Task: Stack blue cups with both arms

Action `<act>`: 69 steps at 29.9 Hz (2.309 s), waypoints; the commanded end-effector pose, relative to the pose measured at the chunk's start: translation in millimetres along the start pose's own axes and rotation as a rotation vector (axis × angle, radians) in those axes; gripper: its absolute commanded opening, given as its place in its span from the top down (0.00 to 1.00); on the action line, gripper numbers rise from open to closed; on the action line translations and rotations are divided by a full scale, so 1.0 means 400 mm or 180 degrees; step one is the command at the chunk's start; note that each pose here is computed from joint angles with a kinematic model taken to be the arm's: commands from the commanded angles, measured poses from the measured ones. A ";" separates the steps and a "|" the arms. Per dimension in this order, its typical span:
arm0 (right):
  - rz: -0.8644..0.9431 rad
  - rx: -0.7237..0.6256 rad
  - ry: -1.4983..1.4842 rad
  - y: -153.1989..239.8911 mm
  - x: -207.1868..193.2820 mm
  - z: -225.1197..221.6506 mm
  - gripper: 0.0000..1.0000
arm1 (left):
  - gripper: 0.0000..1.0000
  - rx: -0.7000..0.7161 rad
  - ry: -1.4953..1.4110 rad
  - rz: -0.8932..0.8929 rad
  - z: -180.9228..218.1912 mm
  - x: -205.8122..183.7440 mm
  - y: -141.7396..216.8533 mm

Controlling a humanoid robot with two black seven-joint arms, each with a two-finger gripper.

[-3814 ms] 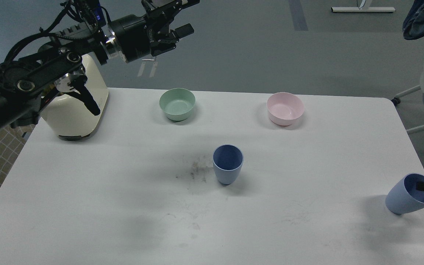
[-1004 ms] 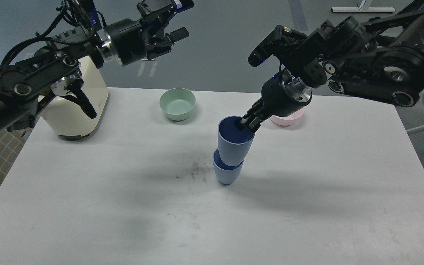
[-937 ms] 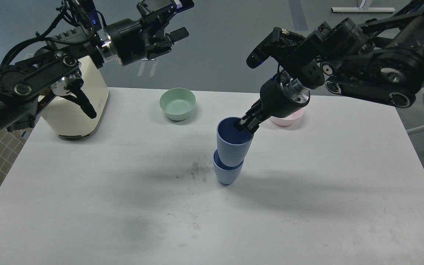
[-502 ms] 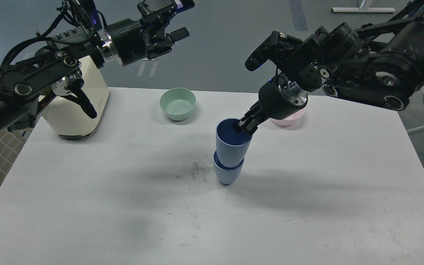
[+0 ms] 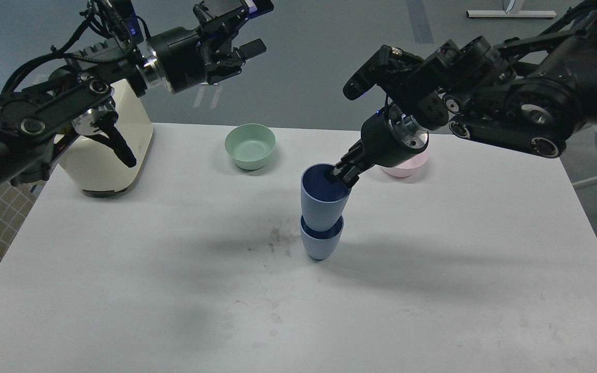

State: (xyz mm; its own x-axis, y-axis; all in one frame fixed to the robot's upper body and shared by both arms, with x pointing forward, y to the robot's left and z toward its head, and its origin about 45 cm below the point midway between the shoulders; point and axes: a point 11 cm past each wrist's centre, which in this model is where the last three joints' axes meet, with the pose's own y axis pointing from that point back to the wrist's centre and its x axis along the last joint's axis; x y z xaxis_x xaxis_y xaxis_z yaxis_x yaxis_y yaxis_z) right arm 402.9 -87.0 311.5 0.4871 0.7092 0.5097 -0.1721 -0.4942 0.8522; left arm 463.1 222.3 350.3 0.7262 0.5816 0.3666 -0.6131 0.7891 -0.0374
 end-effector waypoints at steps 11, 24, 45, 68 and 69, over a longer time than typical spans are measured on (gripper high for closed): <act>-0.0037 -0.0013 -0.0036 -0.002 -0.011 0.006 0.76 | 0.02 0.0006 0.0005 0.0007 -0.003 0.001 0.003; 0.0275 -0.0008 -0.0306 0.041 0.035 0.026 0.40 | 0.02 0.0011 0.0000 0.0009 -0.003 0.001 0.003; 0.3617 -0.0204 -0.2493 0.394 -0.147 0.441 0.00 | 0.02 0.0253 0.0211 0.0732 -0.143 0.041 0.014; 0.4639 0.1982 -0.4976 0.092 -0.289 0.418 0.00 | 0.03 -0.0014 0.1836 0.1662 -0.358 -0.004 0.107; 0.4638 0.1982 -0.4977 0.092 -0.289 0.418 0.00 | 0.03 -0.0014 0.1836 0.1662 -0.358 -0.004 0.107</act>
State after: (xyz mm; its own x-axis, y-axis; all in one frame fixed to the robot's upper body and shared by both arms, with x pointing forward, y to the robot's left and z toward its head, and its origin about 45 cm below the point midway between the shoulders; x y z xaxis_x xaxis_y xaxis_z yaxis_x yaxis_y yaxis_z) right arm 486.6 -278.2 273.1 0.4402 -0.8874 -0.1366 -0.8887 -0.4089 -0.2076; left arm 482.7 277.6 219.6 0.4132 0.8845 -0.2165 -0.9103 0.4075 -0.0726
